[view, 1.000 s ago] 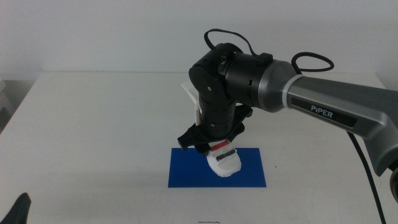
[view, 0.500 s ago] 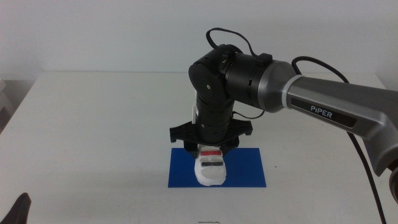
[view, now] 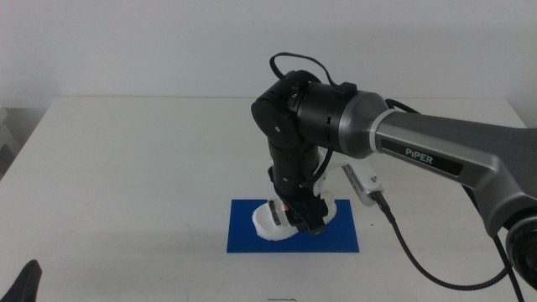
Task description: Use one arm to grab the shoe from the table and place it on the mat.
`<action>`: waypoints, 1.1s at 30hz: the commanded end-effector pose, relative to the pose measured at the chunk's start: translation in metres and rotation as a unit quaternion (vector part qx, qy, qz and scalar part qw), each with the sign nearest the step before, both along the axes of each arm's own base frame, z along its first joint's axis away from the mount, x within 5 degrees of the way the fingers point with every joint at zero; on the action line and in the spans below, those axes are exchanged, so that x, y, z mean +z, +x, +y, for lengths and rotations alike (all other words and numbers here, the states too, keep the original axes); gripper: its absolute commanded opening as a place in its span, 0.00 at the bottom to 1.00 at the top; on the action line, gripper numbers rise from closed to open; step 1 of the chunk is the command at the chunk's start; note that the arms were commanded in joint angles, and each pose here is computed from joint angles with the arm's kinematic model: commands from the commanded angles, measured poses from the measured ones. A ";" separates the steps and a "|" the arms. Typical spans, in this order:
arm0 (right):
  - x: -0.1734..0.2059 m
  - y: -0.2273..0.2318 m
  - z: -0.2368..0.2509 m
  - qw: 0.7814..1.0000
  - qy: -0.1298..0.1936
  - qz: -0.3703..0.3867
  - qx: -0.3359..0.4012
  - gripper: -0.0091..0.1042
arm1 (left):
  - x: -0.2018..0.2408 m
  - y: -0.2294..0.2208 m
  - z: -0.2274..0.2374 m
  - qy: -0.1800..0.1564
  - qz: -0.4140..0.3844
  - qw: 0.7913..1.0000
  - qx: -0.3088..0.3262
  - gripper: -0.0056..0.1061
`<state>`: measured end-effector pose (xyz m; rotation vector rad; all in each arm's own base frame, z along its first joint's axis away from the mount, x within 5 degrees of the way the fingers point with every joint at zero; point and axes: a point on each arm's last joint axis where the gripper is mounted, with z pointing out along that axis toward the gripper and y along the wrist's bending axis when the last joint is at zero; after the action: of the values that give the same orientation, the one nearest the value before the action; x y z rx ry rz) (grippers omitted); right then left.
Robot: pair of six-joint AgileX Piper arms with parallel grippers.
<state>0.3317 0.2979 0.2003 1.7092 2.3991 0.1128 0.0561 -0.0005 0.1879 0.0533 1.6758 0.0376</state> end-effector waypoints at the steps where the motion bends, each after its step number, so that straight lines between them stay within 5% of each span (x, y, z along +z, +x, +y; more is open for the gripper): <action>1: 0.037 0.004 -0.012 0.998 0.001 -0.045 -0.039 0.07 | 0.010 -0.001 0.000 -0.012 -0.051 0.999 0.000 0.89; 11: 0.037 0.001 -0.017 0.998 -0.025 -0.031 -0.044 0.07 | 0.010 -0.001 0.000 -0.012 -0.051 0.999 0.000 0.89; 22: 0.017 0.003 -0.006 0.997 0.032 0.019 -0.063 0.07 | 0.010 -0.001 0.000 -0.012 -0.051 0.999 0.000 0.89; 33: 0.013 0.008 -0.012 0.997 0.032 0.024 -0.073 0.07 | 0.010 -0.001 0.000 -0.012 -0.051 0.999 0.000 0.89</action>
<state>0.3389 0.2925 0.1780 1.9087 2.3676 0.0421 0.0561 -0.0005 0.1879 0.0533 1.6758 0.0376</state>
